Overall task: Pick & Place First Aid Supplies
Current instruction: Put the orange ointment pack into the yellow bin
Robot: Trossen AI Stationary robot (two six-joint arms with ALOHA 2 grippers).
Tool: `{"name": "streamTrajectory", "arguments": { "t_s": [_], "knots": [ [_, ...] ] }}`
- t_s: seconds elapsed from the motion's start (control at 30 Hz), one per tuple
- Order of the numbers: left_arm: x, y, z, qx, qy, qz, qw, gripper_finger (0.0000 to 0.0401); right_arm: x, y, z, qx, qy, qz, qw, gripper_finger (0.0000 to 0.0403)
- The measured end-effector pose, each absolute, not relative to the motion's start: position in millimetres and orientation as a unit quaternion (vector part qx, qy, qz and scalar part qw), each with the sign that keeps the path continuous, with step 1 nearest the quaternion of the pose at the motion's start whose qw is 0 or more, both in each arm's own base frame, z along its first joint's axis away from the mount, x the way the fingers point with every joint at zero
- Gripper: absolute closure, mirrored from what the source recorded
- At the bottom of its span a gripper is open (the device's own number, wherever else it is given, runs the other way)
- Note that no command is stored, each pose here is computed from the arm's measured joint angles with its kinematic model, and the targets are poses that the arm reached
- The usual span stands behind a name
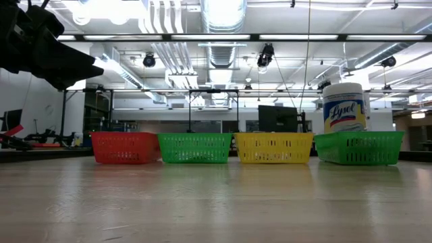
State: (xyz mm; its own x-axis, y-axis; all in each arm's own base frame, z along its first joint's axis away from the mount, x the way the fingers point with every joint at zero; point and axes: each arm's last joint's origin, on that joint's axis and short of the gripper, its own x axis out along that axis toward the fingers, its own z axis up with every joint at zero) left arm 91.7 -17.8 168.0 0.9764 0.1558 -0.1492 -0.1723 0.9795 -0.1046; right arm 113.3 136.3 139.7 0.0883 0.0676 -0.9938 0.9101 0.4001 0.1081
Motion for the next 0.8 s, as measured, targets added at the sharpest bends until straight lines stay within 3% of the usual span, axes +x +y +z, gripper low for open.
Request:
{"name": "streamTrajectory", "arguments": {
  "t_s": [0.33, 0.8],
  "knots": [
    [91.7, -17.8, 168.1, -0.059, 0.070, 0.083, 0.992, 0.0213, 116.4, 136.9, 141.2, 0.426, 0.553, -0.337, 0.632, 0.0394],
    [91.7, -17.8, 168.0, -0.058, 0.070, 0.083, 0.992, 0.0213, 135.3, 144.7, 148.9, 0.428, 0.423, -0.258, 0.755, 0.0394]
  ]
}}
